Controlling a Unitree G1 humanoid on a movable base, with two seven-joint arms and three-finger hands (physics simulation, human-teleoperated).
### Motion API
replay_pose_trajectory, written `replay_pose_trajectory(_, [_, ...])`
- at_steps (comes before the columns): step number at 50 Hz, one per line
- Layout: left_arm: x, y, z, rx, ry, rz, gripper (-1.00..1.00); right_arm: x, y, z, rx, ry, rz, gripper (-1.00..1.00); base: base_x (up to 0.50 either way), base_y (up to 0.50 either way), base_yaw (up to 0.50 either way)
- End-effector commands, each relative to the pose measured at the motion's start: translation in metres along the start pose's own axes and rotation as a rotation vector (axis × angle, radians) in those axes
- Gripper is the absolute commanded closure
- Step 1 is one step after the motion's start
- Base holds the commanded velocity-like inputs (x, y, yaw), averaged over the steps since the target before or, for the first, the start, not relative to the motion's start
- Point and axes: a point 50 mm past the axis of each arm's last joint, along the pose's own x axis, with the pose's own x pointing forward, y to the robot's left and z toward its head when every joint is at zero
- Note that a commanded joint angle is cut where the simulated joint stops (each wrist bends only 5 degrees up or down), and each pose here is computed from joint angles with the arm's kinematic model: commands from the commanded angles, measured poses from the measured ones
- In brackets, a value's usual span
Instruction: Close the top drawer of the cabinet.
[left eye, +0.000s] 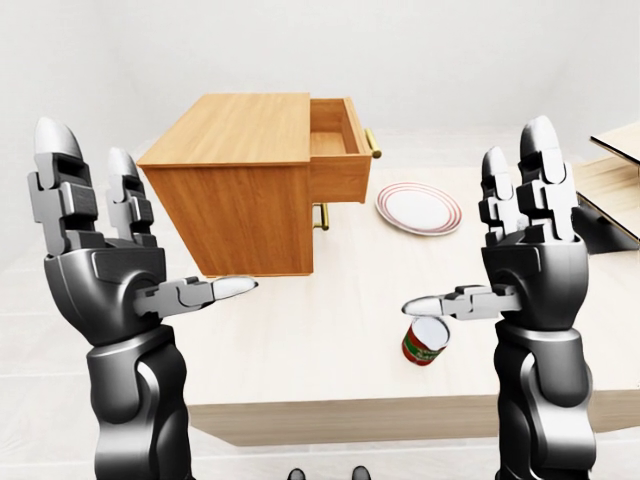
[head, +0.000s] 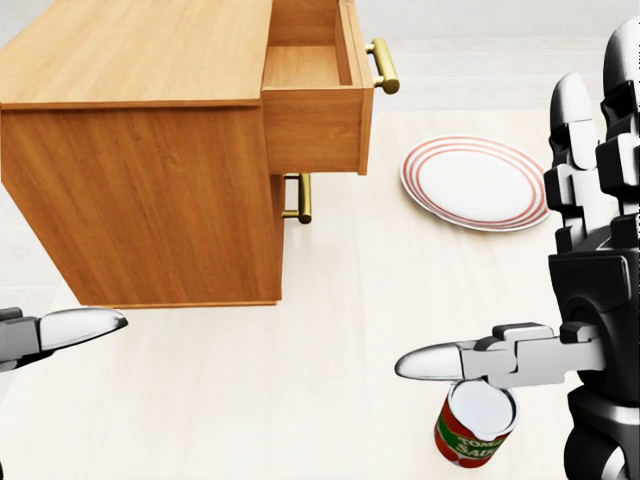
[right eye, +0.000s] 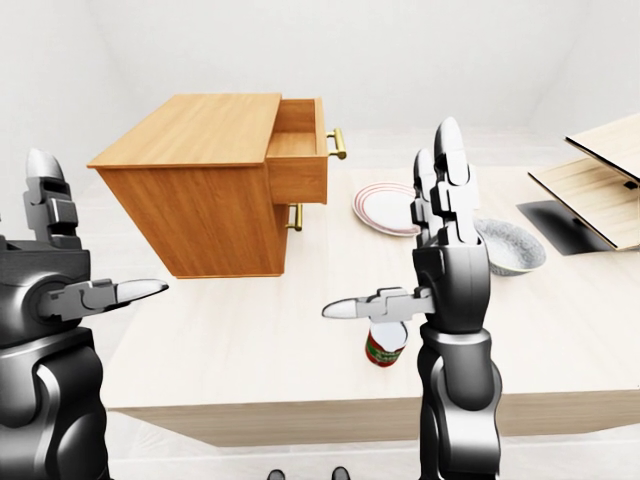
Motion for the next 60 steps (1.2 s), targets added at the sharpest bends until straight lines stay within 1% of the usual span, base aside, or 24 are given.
replay_pose_trajectory(1, [-0.001,0.0,-0.001,0.0,0.009,-0.001,-1.0,-0.001,0.002,0.0,-0.002,0.0,0.013,-1.0,0.43,0.0,0.0])
replay_pose_trajectory(3, [-0.002,0.001,-0.002,0.002,0.013,-0.001,-1.0,-0.002,0.003,-0.005,-0.003,0.026,0.018,-1.0,0.43,0.0,0.0])
replay_pose_trajectory(8, [-0.002,0.0,-0.002,0.002,0.014,-0.003,-1.0,-0.001,0.003,-0.002,-0.006,0.012,0.018,-1.0,0.42,0.06,0.0])
replay_pose_trajectory(19, [-0.002,0.0,-0.003,0.004,0.018,-0.005,-1.0,-0.003,0.001,-0.007,-0.011,0.039,0.008,-1.0,0.38,0.21,0.0])
replay_pose_trajectory(23, [-0.001,-0.001,0.0,-0.001,0.001,-0.007,-1.0,-0.002,0.0,-0.006,-0.011,0.032,0.003,-1.0,0.32,0.18,0.0])
replay_pose_trajectory(31, [0.0,-0.002,0.001,-0.003,-0.005,-0.01,-1.0,-0.003,-0.002,-0.011,-0.008,0.054,-0.012,-1.0,0.13,0.01,0.0])
replay_pose_trajectory(36, [0.0,-0.002,0.002,-0.005,-0.011,-0.012,-1.0,-0.002,-0.002,-0.007,-0.009,0.033,-0.009,-1.0,0.0,0.0,0.0])
replay_pose_trajectory(38, [0.0,-0.002,0.001,-0.005,-0.008,-0.011,-1.0,-0.005,-0.003,-0.015,0.002,0.075,-0.022,-1.0,0.0,0.0,0.0])
replay_pose_trajectory(41, [-0.001,-0.002,0.001,-0.004,-0.001,-0.012,-1.0,-0.005,-0.003,-0.022,0.009,0.104,-0.033,-1.0,0.0,0.0,0.0])
replay_pose_trajectory(48, [-0.003,-0.001,0.001,0.001,0.002,-0.011,-1.0,-0.001,-0.002,-0.028,0.022,0.113,-0.029,-1.0,0.0,0.0,0.0])
replay_pose_trajectory(50, [-0.003,0.0,0.002,-0.002,0.0,-0.006,-1.0,-0.001,-0.003,-0.043,0.028,0.175,-0.029,-1.0,0.0,0.0,0.0])
replay_pose_trajectory(53, [-0.003,-0.001,0.003,-0.002,-0.007,-0.009,-1.0,0.0,-0.003,-0.048,0.032,0.192,-0.036,-1.0,0.0,0.0,0.0])
replay_pose_trajectory(55, [-0.003,0.0,0.003,-0.001,-0.006,-0.007,-1.0,-0.002,-0.003,-0.056,0.035,0.23,-0.037,-1.0,0.0,0.0,0.0])
replay_pose_trajectory(60, [-0.003,0.001,0.001,0.004,0.005,-0.008,-1.0,0.001,-0.004,-0.056,0.034,0.223,-0.04,-1.0,0.0,0.0,0.0])
